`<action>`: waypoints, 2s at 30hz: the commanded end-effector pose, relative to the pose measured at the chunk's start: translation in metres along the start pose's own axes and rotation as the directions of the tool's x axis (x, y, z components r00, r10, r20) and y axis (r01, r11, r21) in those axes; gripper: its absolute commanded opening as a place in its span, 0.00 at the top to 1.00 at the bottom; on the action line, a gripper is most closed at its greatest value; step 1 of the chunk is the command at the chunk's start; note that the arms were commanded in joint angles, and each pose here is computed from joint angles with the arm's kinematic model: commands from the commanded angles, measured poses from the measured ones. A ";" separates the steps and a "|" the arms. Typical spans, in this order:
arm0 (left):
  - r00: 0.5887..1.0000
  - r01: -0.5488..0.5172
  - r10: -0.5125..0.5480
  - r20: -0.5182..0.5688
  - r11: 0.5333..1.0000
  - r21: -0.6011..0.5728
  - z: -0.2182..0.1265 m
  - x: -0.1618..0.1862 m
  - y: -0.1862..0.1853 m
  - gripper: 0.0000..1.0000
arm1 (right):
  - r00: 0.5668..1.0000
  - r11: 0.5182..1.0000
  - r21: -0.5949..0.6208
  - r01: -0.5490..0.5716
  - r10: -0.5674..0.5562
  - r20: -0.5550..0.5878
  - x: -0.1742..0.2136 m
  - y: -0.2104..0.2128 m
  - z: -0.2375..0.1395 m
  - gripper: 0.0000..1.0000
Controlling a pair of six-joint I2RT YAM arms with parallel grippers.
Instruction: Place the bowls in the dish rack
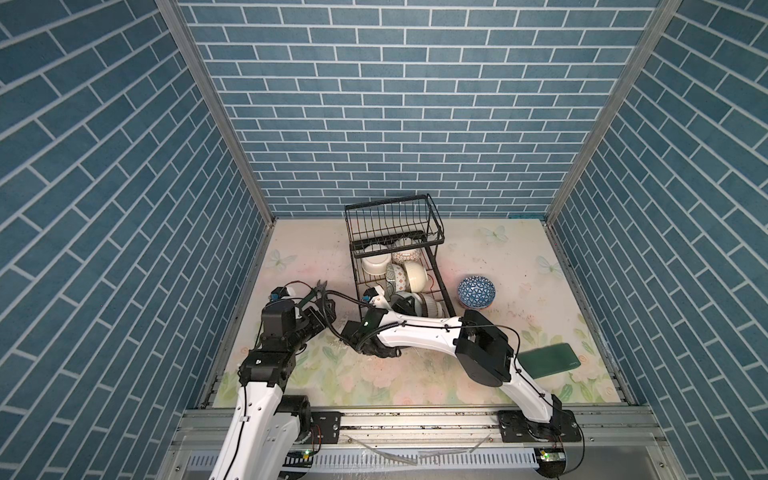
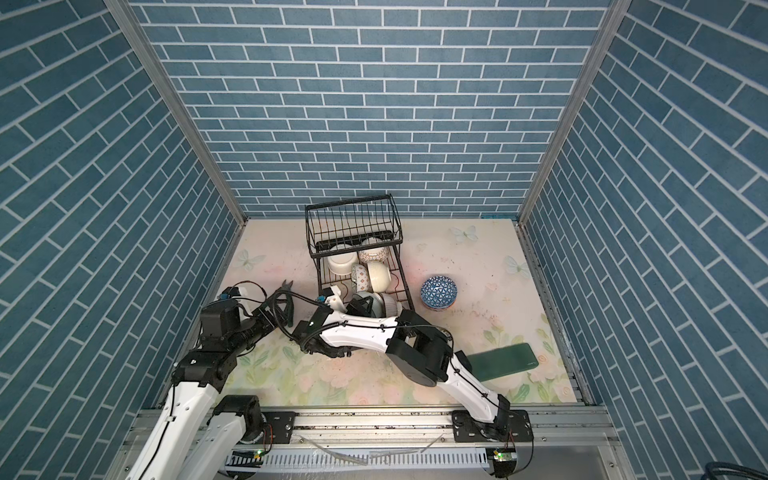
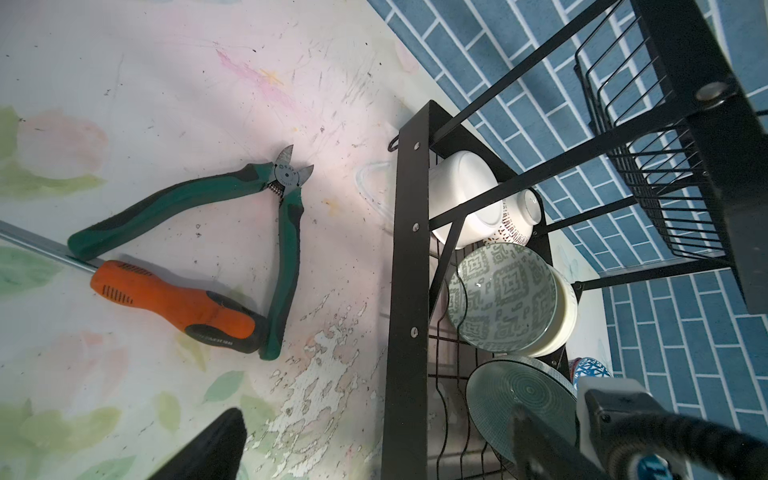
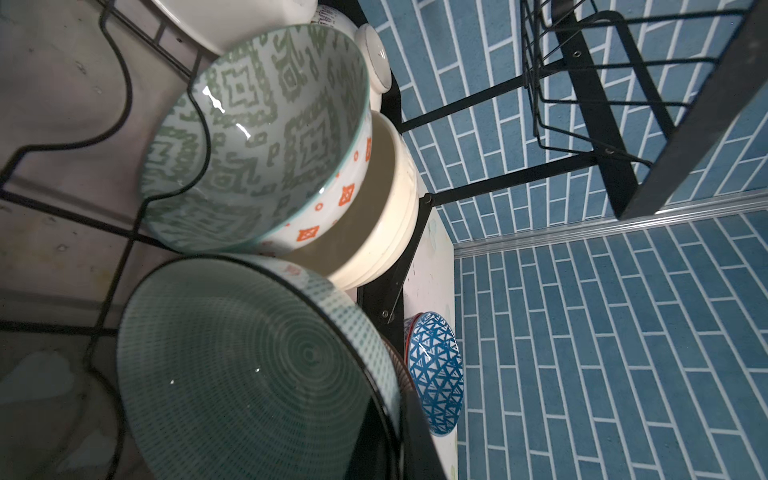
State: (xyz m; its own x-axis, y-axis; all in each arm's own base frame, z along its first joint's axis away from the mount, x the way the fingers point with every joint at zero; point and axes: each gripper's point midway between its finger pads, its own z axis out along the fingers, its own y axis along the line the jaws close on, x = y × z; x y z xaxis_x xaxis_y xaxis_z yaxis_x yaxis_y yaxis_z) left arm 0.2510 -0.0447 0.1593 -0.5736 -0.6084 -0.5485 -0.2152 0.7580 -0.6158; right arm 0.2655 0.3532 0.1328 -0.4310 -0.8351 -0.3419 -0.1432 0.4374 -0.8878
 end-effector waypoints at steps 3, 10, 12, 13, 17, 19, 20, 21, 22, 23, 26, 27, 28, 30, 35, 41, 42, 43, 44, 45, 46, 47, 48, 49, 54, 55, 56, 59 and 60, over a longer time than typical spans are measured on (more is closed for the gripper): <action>1.000 -0.021 0.020 0.014 0.999 0.036 0.001 -0.003 -0.006 0.00 | 1.000 0.999 -0.033 0.002 -0.003 -0.030 0.010 0.027 -0.003 1.00; 1.000 -0.015 0.014 0.014 0.999 0.044 0.003 -0.003 -0.006 0.00 | 0.998 0.993 -0.117 0.014 -0.020 -0.055 0.013 0.051 -0.009 1.00; 1.000 -0.016 0.016 0.011 0.999 0.043 0.003 -0.003 -0.006 0.00 | 0.998 0.991 -0.130 0.014 -0.022 -0.061 0.014 0.056 -0.010 1.00; 1.000 -0.016 0.015 0.011 0.999 0.043 0.003 -0.003 -0.006 0.00 | 0.998 0.990 -0.138 0.014 -0.024 -0.065 0.015 0.058 -0.011 1.00; 1.000 -0.016 0.015 0.009 0.999 0.041 0.002 -0.002 -0.006 0.00 | 0.997 0.987 -0.158 0.009 -0.021 -0.074 0.017 0.061 -0.015 1.00; 1.000 -0.015 0.015 0.008 0.999 0.042 0.002 -0.002 -0.005 0.00 | 0.997 0.987 -0.162 0.012 -0.024 -0.074 0.018 0.062 -0.018 1.00; 1.000 -0.015 0.015 0.010 0.999 0.042 0.002 -0.002 -0.005 0.00 | 0.997 0.986 -0.165 0.012 -0.025 -0.074 0.018 0.063 -0.019 1.00; 1.000 -0.014 0.014 0.010 0.999 0.044 0.001 -0.002 -0.006 0.00 | 0.997 0.986 -0.168 0.014 -0.027 -0.074 0.019 0.063 -0.020 1.00; 1.000 -0.014 0.014 0.009 0.999 0.046 0.001 -0.002 -0.006 0.00 | 0.997 0.985 -0.170 0.017 -0.030 -0.073 0.019 0.064 -0.021 1.00; 1.000 -0.014 0.014 0.010 0.999 0.046 0.001 -0.002 -0.006 0.00 | 0.997 0.985 -0.173 0.018 -0.032 -0.073 0.019 0.064 -0.022 1.00; 1.000 -0.014 0.014 0.008 0.999 0.049 0.001 -0.002 -0.007 0.00 | 0.996 0.983 -0.179 0.025 -0.038 -0.075 0.021 0.066 -0.026 1.00; 1.000 -0.014 0.014 0.008 0.999 0.050 0.001 -0.001 -0.007 0.00 | 0.996 0.983 -0.182 0.027 -0.041 -0.076 0.022 0.067 -0.027 1.00; 1.000 -0.014 0.014 0.006 0.999 0.050 0.000 -0.001 -0.006 0.00 | 0.996 0.983 -0.184 0.028 -0.043 -0.077 0.022 0.067 -0.029 1.00; 1.000 -0.015 0.014 0.006 0.999 0.052 0.000 -0.001 -0.007 0.00 | 0.996 0.981 -0.193 0.029 -0.045 -0.080 0.024 0.069 -0.031 1.00; 1.000 -0.014 0.014 0.006 0.998 0.054 -0.001 0.000 -0.007 0.00 | 0.994 0.976 -0.214 0.035 -0.057 -0.095 0.028 0.073 -0.036 0.99; 1.000 -0.013 0.013 0.002 0.998 0.054 -0.001 0.001 -0.006 0.00 | 0.990 0.973 -0.230 0.019 -0.050 -0.129 0.034 0.076 -0.040 0.96; 1.000 -0.015 0.015 0.001 0.998 0.056 -0.001 0.002 -0.006 0.00 | 0.989 0.972 -0.232 0.021 -0.053 -0.135 0.035 0.076 -0.040 0.96; 1.000 -0.015 0.015 0.002 0.998 0.056 -0.002 0.002 -0.006 0.00 | 0.989 0.972 -0.232 0.019 -0.052 -0.139 0.036 0.076 -0.040 0.96; 1.000 -0.015 0.015 0.003 0.998 0.055 -0.002 0.002 -0.006 0.00 | 0.988 0.973 -0.231 0.020 -0.054 -0.144 0.038 0.076 -0.040 0.95; 1.000 -0.015 0.015 0.003 0.998 0.054 -0.002 0.002 -0.006 0.00 | 0.988 0.973 -0.229 0.017 -0.052 -0.149 0.039 0.075 -0.040 0.94; 1.000 -0.016 0.016 0.004 0.998 0.055 -0.003 0.002 -0.006 0.00 | 0.987 0.974 -0.227 0.015 -0.050 -0.153 0.040 0.074 -0.040 0.93; 1.000 -0.015 0.015 0.005 0.998 0.054 -0.003 0.002 -0.006 0.00 | 0.987 0.975 -0.223 0.013 -0.048 -0.156 0.040 0.073 -0.041 0.93; 1.000 -0.016 0.015 0.005 0.998 0.055 -0.004 0.002 -0.006 0.00 | 0.986 0.975 -0.223 0.009 -0.046 -0.159 0.041 0.071 -0.042 0.92; 1.000 -0.016 0.016 0.004 0.998 0.054 -0.004 0.003 -0.006 0.00 | 0.986 0.975 -0.222 0.010 -0.047 -0.161 0.042 0.071 -0.042 0.91; 1.000 -0.018 0.018 0.014 0.999 0.052 -0.006 0.002 -0.005 0.00 | 0.987 0.974 -0.225 0.005 -0.040 -0.154 0.039 0.069 -0.047 0.83; 1.000 -0.019 0.018 0.018 0.999 0.051 -0.007 0.002 -0.005 0.00 | 0.988 0.974 -0.226 0.007 -0.042 -0.151 0.038 0.069 -0.048 0.82; 1.000 -0.021 0.020 0.020 0.999 0.049 -0.008 0.002 -0.005 0.00 | 0.988 0.974 -0.227 0.009 -0.044 -0.150 0.038 0.070 -0.049 0.80; 0.999 -0.024 0.023 0.029 0.998 0.052 -0.010 0.000 -0.006 0.00 | 0.987 0.971 -0.238 0.004 -0.041 -0.152 0.036 0.070 -0.051 0.77; 0.999 -0.024 0.023 0.030 0.998 0.051 -0.010 -0.001 -0.006 0.00 | 0.987 0.971 -0.239 0.005 -0.043 -0.153 0.035 0.071 -0.051 0.76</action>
State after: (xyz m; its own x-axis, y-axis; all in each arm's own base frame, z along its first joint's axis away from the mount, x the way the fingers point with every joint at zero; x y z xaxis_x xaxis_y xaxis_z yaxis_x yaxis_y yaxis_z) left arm 0.2459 -0.0452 0.1673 -0.5516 -0.6109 -0.5680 -0.1795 0.7519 -0.6344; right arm 0.2203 0.3750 0.1152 -0.4728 -0.8004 -0.3685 -0.2416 0.5200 -0.8193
